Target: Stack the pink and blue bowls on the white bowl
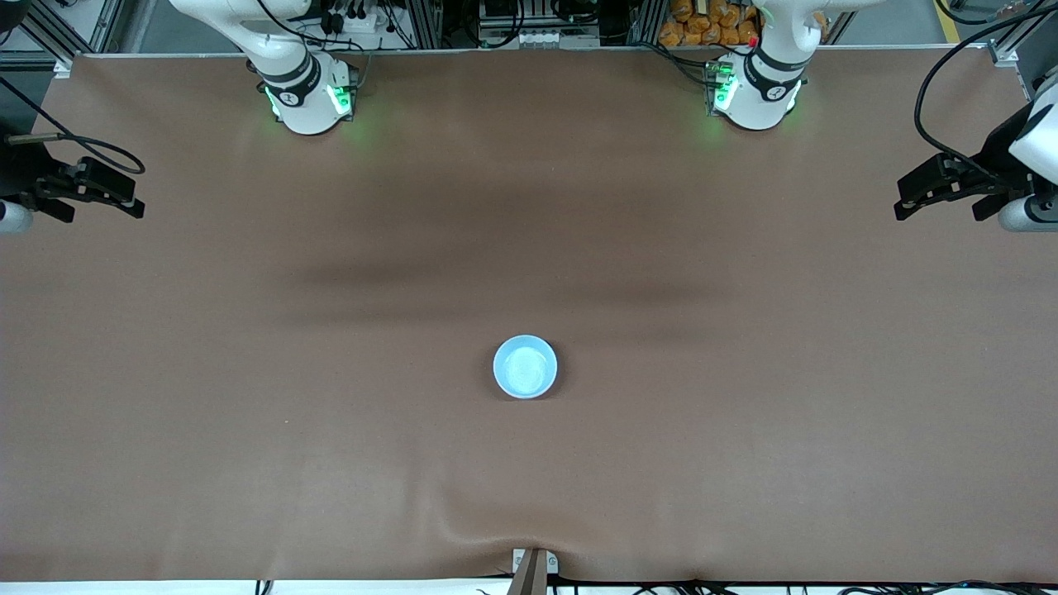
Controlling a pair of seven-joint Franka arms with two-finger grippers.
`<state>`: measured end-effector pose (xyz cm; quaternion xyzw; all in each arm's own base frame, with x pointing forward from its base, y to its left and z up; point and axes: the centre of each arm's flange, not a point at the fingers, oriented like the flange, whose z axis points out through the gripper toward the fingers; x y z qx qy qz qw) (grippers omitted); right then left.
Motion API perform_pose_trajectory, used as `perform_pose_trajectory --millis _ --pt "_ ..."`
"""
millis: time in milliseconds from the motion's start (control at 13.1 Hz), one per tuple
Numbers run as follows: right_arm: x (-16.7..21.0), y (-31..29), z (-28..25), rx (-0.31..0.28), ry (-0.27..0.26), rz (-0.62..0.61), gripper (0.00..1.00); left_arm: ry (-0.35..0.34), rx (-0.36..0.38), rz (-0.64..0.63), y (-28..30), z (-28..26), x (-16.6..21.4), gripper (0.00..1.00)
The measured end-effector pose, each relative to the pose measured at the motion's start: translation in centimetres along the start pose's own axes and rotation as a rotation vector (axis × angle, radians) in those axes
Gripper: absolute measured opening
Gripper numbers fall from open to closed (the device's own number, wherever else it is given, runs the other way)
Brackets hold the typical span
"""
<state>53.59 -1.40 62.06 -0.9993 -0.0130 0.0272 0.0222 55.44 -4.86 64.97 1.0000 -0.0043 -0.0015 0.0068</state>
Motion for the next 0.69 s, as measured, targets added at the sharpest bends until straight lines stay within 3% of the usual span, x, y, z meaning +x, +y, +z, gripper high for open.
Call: perform_pose_trajectory --millis 229,686 --pt "-0.32 -0.8 0.39 -0.004 -0.035 0.043 1.0 0.0 0.0 0.002 0.09 0.01 0.0 1.0" --pt "-0.36 -0.51 -0.16 -0.02 -0.022 0.056 1.0 -0.001 0.0 0.002 0.11 0.05 0.01 1.0"
